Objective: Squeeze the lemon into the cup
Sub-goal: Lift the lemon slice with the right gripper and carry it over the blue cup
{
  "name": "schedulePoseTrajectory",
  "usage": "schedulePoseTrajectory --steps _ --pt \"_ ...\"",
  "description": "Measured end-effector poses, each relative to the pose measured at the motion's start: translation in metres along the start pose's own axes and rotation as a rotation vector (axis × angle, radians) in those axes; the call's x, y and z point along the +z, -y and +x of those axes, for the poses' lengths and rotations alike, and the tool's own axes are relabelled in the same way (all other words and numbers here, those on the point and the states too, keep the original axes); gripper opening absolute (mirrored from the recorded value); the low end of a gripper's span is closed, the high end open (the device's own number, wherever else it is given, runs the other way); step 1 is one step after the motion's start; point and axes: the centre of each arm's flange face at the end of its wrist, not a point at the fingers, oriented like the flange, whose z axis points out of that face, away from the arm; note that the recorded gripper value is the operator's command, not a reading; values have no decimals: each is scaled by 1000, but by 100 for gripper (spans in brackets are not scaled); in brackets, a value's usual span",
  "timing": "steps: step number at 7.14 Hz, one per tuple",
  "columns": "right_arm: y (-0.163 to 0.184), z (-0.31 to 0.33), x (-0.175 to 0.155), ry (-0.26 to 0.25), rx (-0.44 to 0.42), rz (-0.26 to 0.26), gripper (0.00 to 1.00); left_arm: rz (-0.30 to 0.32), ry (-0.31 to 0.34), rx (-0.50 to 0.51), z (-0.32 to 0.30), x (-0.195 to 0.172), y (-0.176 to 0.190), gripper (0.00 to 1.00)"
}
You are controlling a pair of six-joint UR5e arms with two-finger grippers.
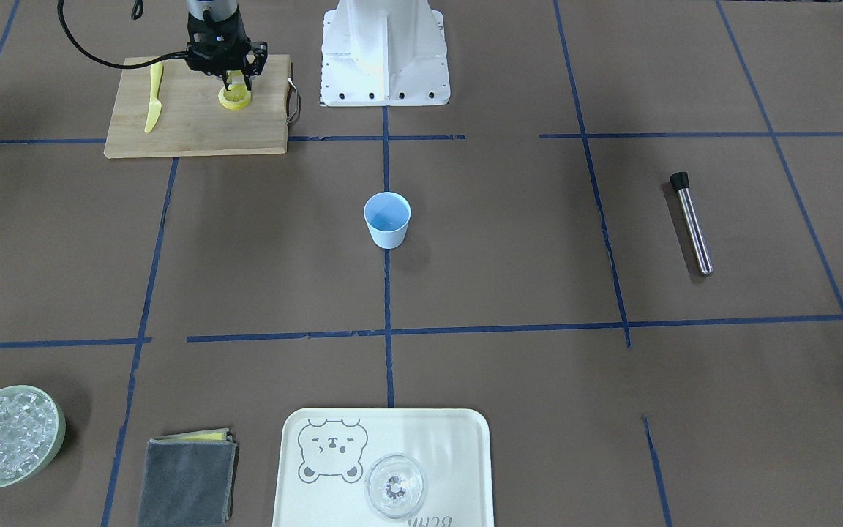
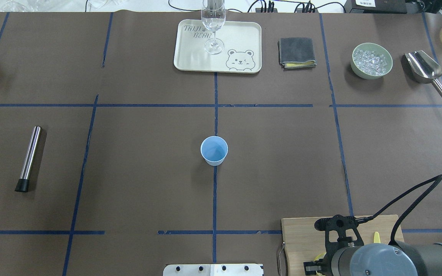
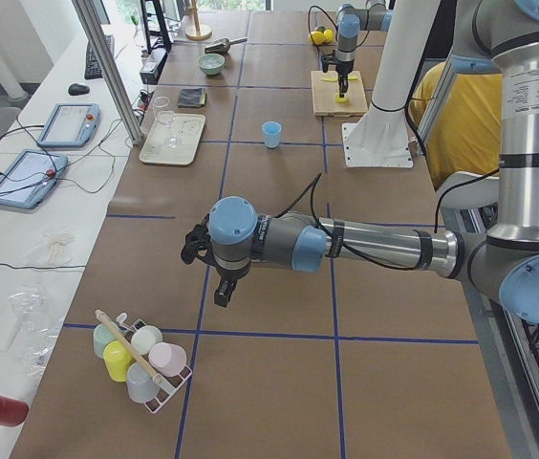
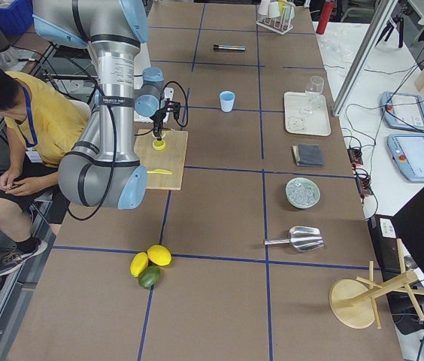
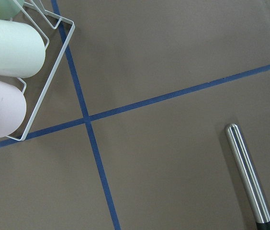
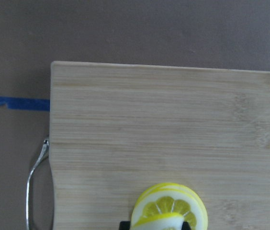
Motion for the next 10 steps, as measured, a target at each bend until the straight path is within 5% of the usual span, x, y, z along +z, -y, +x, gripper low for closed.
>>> schedulePoseTrajectory --steps 2,4,7,10 --pt "15 -2 -17 32 28 2 44 2 -5 1 1 -1 0 100" --pt "45 -27 -45 118 73 16 44 3 -10 1 2 -1 0 100" --pt "147 -94 -91 232 179 50 46 6 -11 2 4 -2 1 100" --pt "232 -161 -115 288 247 104 47 5 -12 3 4 -2 1 100"
